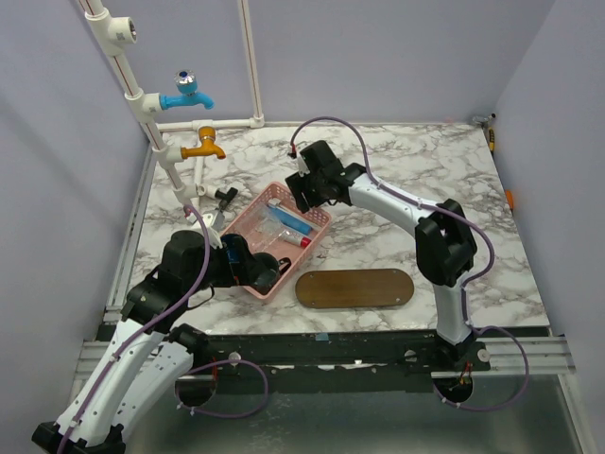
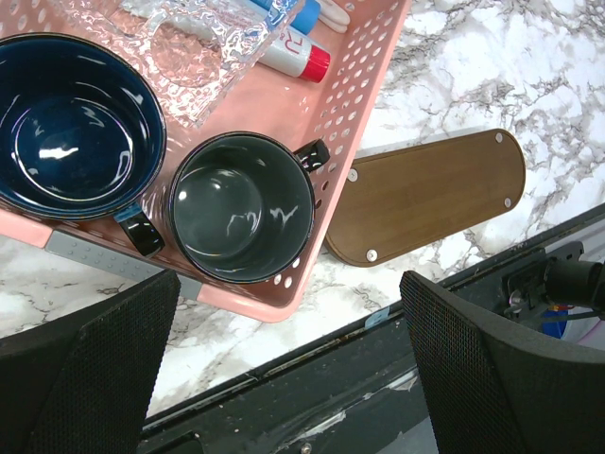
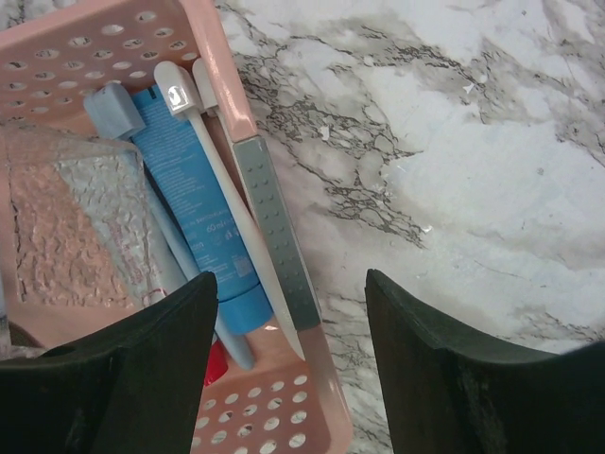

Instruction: Prepare toiletry sets of a toothbrush and toothpaste on the tray

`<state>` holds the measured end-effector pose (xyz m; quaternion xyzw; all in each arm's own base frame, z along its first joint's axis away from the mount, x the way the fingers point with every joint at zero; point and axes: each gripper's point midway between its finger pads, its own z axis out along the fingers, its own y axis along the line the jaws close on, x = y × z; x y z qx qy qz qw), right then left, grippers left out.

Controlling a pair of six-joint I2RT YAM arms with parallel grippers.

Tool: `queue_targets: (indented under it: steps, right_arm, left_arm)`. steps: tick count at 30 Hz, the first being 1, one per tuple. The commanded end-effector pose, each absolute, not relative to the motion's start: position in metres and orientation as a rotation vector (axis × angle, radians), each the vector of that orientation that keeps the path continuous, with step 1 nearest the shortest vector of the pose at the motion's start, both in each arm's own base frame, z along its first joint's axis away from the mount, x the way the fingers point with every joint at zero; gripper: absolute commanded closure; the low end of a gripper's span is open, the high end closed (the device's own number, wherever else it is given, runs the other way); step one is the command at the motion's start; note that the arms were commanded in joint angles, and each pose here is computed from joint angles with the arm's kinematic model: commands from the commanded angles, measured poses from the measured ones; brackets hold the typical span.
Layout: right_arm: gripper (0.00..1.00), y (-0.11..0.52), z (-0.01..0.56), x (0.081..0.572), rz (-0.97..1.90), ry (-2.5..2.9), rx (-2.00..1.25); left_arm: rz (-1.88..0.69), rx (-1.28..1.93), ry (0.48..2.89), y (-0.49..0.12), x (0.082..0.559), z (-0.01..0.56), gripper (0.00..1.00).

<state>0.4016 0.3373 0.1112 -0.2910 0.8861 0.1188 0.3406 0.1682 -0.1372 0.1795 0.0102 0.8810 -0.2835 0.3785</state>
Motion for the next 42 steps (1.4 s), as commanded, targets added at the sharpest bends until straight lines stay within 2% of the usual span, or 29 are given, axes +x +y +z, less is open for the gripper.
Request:
queue_targets:
  steps: [1, 12, 18, 27, 37, 42]
  right_arm:
    - [0.35, 0.354, 0.108, 0.414, 0.340, 2.262, -0.792]
    - [0.52, 0.365, 0.093, 0.417, 0.375, 2.289, -0.813]
    - [0.54, 0.364, 0.082, 0.415, 0.365, 2.317, -0.834]
    - [0.77, 0.357, 0.084, 0.415, 0.333, 2.322, -0.819]
    - [1.00, 0.319, 0.087, 0.434, 0.170, 2.321, -0.667]
    - [1.00, 0.285, 0.091, 0.447, 0.166, 2.362, -0.483]
  left_arm:
    - [-0.711, 0.010, 2.237, -0.135, 0.170, 0.179, 0.01]
    - [-0.710, 0.012, 2.231, -0.135, 0.170, 0.180, 0.01]
    - [-0.707, 0.010, 2.231, -0.134, 0.171, 0.179, 0.01]
    - [-0.709, 0.012, 2.231, -0.135, 0.171, 0.180, 0.01]
    - [-0.710, 0.013, 2.228, -0.135, 0.170, 0.180, 0.01]
    - [-0.714, 0.014, 2.225, -0.135, 0.170, 0.180, 0.01]
